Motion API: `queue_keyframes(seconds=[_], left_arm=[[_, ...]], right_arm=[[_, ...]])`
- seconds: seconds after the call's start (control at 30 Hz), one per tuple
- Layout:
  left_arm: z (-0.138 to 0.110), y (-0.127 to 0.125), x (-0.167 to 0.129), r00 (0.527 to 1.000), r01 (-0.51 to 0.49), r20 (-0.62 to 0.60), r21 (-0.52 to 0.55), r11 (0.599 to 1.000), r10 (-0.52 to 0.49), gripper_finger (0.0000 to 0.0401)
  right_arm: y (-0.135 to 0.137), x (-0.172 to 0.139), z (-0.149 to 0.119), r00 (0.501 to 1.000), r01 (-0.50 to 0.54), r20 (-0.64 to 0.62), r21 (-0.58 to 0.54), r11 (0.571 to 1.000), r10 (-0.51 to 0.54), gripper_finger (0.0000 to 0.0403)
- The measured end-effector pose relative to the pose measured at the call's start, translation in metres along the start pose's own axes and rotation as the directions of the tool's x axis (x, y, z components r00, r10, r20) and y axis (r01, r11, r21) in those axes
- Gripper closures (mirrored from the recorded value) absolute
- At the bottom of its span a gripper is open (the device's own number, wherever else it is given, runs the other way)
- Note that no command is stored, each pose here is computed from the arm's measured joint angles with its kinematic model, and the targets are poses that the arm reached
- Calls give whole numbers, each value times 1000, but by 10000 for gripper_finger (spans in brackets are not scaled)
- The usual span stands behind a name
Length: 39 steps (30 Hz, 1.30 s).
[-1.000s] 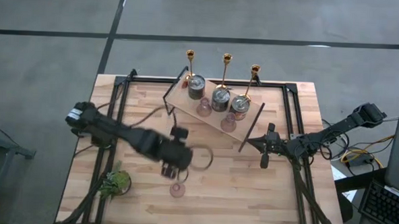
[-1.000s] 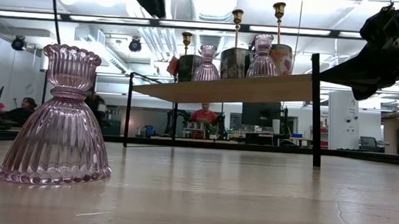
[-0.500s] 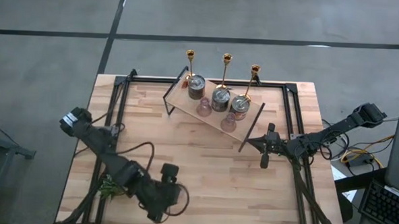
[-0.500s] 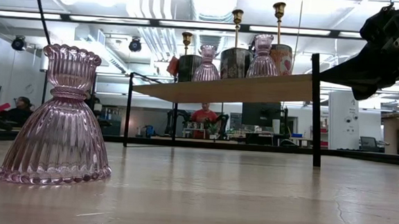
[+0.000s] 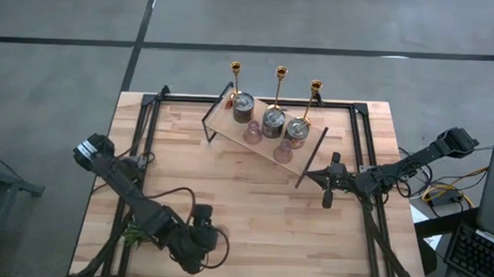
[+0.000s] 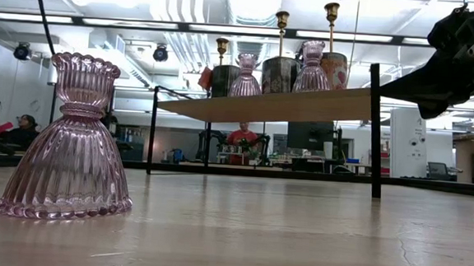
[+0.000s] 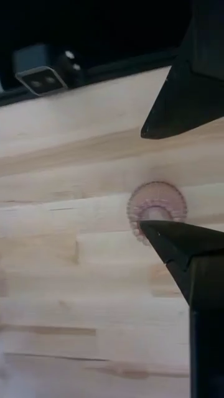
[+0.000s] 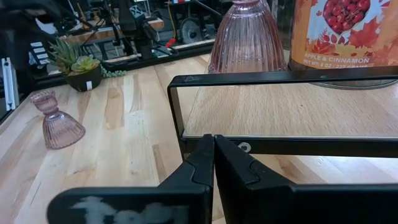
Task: Pick & Place candle stick holders
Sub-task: Put the pink glass candle holder on the shelf aligned with the other pink glass candle holders
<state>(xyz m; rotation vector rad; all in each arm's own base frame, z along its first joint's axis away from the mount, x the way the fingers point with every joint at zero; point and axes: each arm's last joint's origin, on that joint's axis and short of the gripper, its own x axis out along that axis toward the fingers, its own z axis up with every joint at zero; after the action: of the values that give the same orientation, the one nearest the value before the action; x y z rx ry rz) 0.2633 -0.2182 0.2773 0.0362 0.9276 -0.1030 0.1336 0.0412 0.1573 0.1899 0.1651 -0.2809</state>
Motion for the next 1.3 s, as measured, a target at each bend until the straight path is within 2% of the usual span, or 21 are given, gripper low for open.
queue_keyframes(seconds=[0.27, 0.47, 0.63, 0.87, 1.17, 1.3], left_arm=[[-16, 4, 15, 998, -61, -17, 34, 998, 61, 194], [-23, 5, 23, 998, -65, -8, 60, 996, 66, 219], [-29, 8, 30, 998, -61, -26, 66, 996, 62, 224], [-33, 8, 42, 999, -4, 32, 141, 990, -1, 225], [-45, 19, 52, 999, -38, -14, 129, 991, 40, 225], [-48, 28, 53, 994, -89, -57, 138, 986, 98, 236]], right_arm=[[0, 0, 0, 1000, 0, 0, 0, 1000, 0, 394], [0, 0, 0, 1000, 0, 0, 0, 1000, 0, 394], [0, 0, 0, 1000, 0, 0, 0, 1000, 0, 394], [0, 0, 0, 1000, 0, 0, 0, 1000, 0, 394], [0, 0, 0, 1000, 0, 0, 0, 1000, 0, 394], [0, 0, 0, 1000, 0, 0, 0, 1000, 0, 394]])
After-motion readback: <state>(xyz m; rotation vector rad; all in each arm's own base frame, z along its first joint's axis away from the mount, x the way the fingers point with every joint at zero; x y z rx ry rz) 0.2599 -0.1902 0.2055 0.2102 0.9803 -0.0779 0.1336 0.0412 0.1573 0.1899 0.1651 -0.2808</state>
